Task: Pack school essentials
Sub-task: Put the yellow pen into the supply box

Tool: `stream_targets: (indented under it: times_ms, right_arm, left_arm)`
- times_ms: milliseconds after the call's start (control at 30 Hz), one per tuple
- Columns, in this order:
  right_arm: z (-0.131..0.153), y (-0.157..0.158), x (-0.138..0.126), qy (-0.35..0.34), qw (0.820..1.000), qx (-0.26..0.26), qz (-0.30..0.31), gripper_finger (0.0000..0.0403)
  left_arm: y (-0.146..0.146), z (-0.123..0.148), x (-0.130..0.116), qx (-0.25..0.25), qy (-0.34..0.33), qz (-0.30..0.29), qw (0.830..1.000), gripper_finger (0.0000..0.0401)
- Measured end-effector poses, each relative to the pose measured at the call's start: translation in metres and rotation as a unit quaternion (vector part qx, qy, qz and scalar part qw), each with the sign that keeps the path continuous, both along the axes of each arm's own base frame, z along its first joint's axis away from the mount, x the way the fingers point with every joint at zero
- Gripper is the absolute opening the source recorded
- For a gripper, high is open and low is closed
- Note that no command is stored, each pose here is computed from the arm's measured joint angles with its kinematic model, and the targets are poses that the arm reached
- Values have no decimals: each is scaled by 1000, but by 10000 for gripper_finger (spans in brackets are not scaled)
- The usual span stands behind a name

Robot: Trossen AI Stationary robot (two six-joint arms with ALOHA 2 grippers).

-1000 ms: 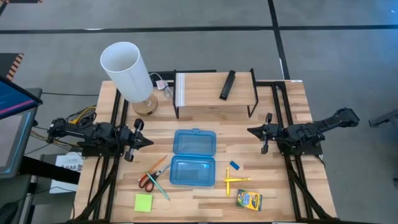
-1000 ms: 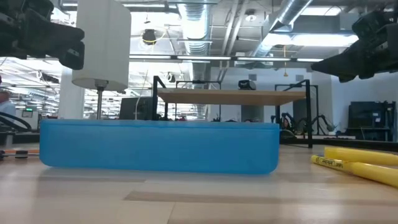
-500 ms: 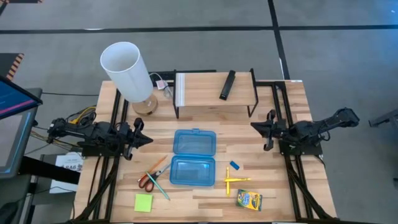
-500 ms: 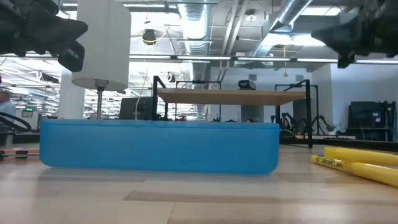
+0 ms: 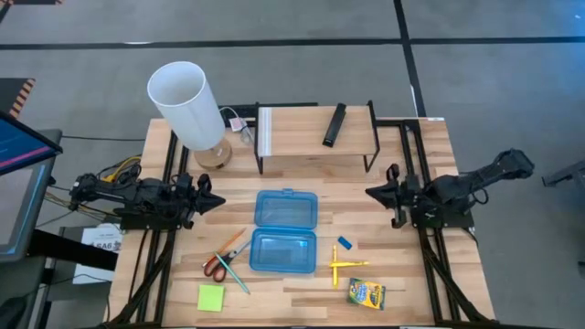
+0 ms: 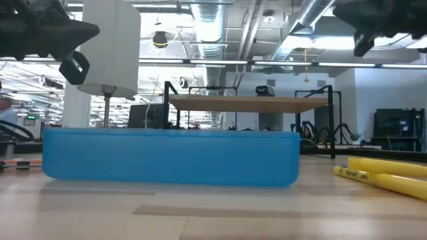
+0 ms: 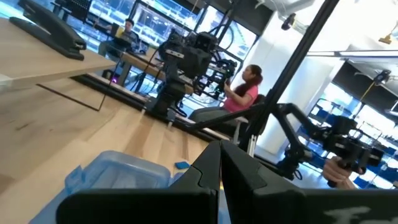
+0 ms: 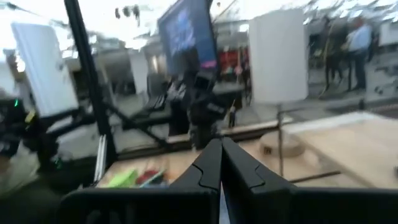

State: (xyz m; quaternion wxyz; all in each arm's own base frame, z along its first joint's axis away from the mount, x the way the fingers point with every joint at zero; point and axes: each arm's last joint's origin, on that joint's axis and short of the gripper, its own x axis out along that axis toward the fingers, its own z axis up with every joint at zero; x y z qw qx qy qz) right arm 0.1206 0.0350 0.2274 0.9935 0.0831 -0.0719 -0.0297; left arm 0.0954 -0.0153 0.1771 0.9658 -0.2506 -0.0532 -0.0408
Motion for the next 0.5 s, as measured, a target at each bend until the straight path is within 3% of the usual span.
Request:
stream_targets:
  times_ms: [233, 367, 500]
  right_arm:
    - [25, 31, 34, 119, 992, -19, 28, 39]
    - [36, 54, 53, 186, 982, -10, 45, 43]
    - [30, 79, 69, 262, 963, -23, 58, 52]
  left_arm:
    - [1, 0, 0, 0, -1, 12, 1000, 0]
    - [1, 0, 0, 1, -1, 12, 1000, 0]
    - [1, 0, 0, 0, -1, 21, 1000, 0]
